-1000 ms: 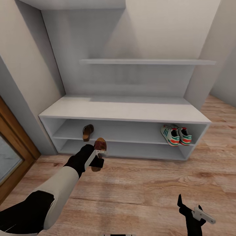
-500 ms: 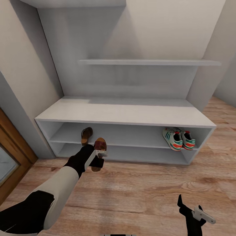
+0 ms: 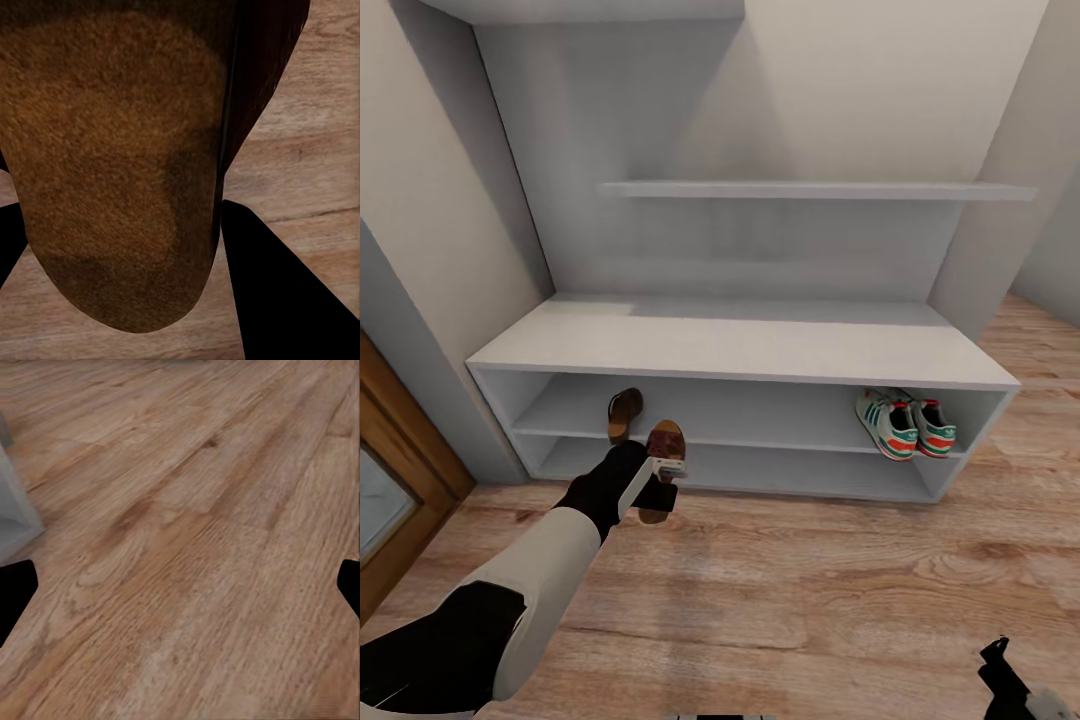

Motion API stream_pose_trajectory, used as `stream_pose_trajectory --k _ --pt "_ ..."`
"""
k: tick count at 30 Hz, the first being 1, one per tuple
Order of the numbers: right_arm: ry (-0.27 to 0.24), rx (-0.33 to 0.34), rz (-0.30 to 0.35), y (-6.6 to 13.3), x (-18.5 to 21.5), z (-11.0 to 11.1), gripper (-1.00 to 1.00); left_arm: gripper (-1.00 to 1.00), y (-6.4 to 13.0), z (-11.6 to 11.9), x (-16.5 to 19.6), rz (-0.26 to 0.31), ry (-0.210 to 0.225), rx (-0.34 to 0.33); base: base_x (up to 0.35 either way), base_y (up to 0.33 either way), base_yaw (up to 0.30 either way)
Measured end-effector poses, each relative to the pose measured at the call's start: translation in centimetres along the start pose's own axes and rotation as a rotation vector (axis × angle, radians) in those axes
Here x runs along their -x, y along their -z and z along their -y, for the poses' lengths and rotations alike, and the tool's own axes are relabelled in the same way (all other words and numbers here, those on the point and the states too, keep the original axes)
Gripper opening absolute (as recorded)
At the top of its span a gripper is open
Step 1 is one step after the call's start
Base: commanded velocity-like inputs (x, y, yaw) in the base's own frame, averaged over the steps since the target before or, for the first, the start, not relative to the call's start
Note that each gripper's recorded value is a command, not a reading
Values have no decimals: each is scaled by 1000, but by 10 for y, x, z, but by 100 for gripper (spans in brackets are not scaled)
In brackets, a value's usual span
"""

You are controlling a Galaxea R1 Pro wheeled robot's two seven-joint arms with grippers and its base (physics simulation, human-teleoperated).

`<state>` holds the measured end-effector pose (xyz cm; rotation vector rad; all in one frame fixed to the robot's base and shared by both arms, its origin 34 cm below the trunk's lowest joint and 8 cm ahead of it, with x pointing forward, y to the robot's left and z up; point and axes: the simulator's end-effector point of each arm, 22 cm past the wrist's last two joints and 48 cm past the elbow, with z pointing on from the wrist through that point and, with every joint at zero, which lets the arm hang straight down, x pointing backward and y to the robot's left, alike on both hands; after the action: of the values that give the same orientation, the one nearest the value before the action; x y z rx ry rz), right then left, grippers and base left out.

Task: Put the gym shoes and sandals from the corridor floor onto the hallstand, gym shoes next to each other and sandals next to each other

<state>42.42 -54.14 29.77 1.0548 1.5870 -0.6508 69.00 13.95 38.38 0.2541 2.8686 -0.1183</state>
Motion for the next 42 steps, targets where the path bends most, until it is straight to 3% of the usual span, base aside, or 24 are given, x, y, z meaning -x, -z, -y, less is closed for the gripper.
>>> stream_pose_trajectory --k 16,32,42 --pt "-15 -35 1 -1 1 8 100 -100 0 0 0 0 2 -3 151 0 0" --pt "-15 -35 1 -1 1 8 100 -100 0 -1 0 0 6 -3 13 4 0" --pt "-15 -35 1 -1 1 8 100 -100 0 -2 0 0 4 0 37 147 0"
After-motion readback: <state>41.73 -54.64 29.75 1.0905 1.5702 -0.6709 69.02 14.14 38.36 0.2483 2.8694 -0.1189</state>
